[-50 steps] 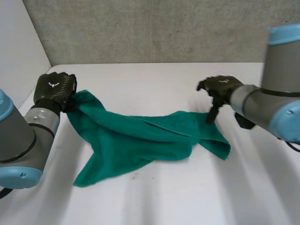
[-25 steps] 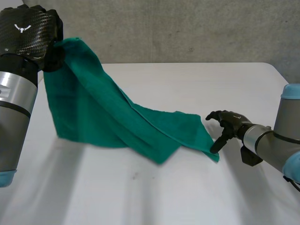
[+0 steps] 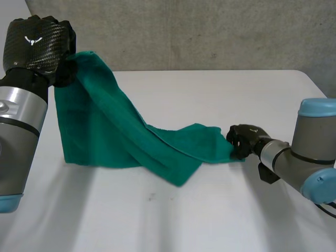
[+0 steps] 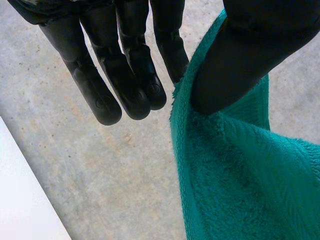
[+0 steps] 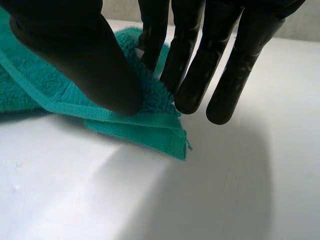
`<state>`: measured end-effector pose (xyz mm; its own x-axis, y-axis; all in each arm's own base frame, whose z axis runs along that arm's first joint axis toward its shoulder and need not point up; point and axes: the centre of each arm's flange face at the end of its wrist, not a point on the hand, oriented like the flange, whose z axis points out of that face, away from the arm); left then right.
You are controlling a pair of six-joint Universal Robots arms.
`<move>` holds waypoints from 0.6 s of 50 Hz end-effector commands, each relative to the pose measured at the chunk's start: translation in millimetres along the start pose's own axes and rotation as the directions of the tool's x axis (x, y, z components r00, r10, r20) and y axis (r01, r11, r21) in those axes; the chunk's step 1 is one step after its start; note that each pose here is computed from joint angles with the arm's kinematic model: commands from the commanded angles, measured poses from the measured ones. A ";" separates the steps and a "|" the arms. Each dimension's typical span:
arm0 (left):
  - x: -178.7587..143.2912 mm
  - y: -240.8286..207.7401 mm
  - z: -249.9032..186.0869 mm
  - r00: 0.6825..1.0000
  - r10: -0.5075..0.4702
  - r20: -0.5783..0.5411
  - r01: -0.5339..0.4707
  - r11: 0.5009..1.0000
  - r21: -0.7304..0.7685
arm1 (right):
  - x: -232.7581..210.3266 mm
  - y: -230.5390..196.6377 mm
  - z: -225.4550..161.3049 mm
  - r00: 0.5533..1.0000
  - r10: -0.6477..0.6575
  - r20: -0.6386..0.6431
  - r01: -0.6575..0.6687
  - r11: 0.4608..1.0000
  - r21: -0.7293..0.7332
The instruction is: Fold the towel.
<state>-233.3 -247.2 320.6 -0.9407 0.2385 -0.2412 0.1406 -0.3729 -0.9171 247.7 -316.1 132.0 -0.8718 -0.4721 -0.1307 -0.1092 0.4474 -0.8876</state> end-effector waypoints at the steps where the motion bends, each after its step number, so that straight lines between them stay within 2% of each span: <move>1: -4.1 -0.1 1.3 1.000 0.007 0.011 -0.007 1.000 -0.001 | -8.9 -99.5 -51.7 0.993 -0.113 -0.032 0.117 0.959 0.258; 2: -4.0 0.3 1.0 1.000 0.007 0.010 -0.007 1.000 -0.005 | -11.4 -119.1 -70.6 0.984 -0.170 -0.055 0.178 0.942 0.285; 5: -7.8 4.2 0.9 1.000 0.014 0.016 -0.014 0.999 -0.031 | -8.3 -143.8 -95.8 0.952 -0.280 -0.123 0.304 0.906 0.293; 6: -8.8 5.3 0.8 1.000 0.018 0.017 -0.017 0.999 -0.039 | -4.8 -154.2 -111.2 0.915 -0.363 -0.175 0.399 0.877 0.268; 8: -10.7 9.4 -0.8 1.000 0.021 0.017 -0.020 0.998 -0.068 | -2.0 -158.3 -123.9 0.865 -0.452 -0.217 0.494 0.843 0.214; 9: -11.7 11.1 -1.4 1.000 0.023 0.019 -0.021 0.997 -0.079 | -2.0 -157.6 -128.9 0.837 -0.500 -0.224 0.539 0.823 0.178; 10: -12.6 13.2 -1.7 1.000 0.024 0.020 -0.022 0.996 -0.091 | -2.8 -156.2 -138.6 0.779 -0.583 -0.231 0.616 0.780 0.110; 12: -15.7 19.4 -3.6 0.999 0.029 0.023 -0.026 0.992 -0.126 | -2.6 -150.7 -145.2 0.726 -0.650 -0.222 0.672 0.740 0.030; 13: -16.8 22.7 -4.7 0.999 0.031 0.024 -0.027 0.989 -0.144 | -0.8 -142.1 -149.4 0.680 -0.704 -0.207 0.709 0.702 -0.057; 14: -16.5 27.9 -7.6 0.999 0.031 0.016 -0.028 0.984 -0.173 | -0.8 -142.0 -149.5 0.679 -0.704 -0.207 0.710 0.702 -0.058; 17: -12.3 38.6 -11.1 1.000 0.027 -0.012 -0.029 0.975 -0.222 | 4.2 -122.1 -150.5 0.620 -0.766 -0.173 0.734 0.643 -0.218; 20: -4.4 59.4 -15.1 0.998 0.013 -0.063 -0.032 0.952 -0.304 | 4.3 -110.1 -142.5 0.603 -0.784 -0.150 0.739 0.619 -0.265; 26: 11.1 111.4 -13.9 0.990 -0.013 -0.138 -0.054 0.881 -0.469 | -2.2 -70.6 -98.4 0.609 -0.793 -0.010 0.748 0.578 -0.326; 30: 16.2 132.3 4.7 0.986 0.015 -0.164 -0.094 0.870 -0.484 | 1.2 -67.7 -72.3 0.610 -0.793 -0.002 0.748 0.576 -0.330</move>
<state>-221.3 -268.6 229.8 -0.8992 0.3405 -0.2748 0.2998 0.0219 -0.9538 202.8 -269.1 254.3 -0.4556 -0.6067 0.6514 -0.8700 0.1485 -0.4702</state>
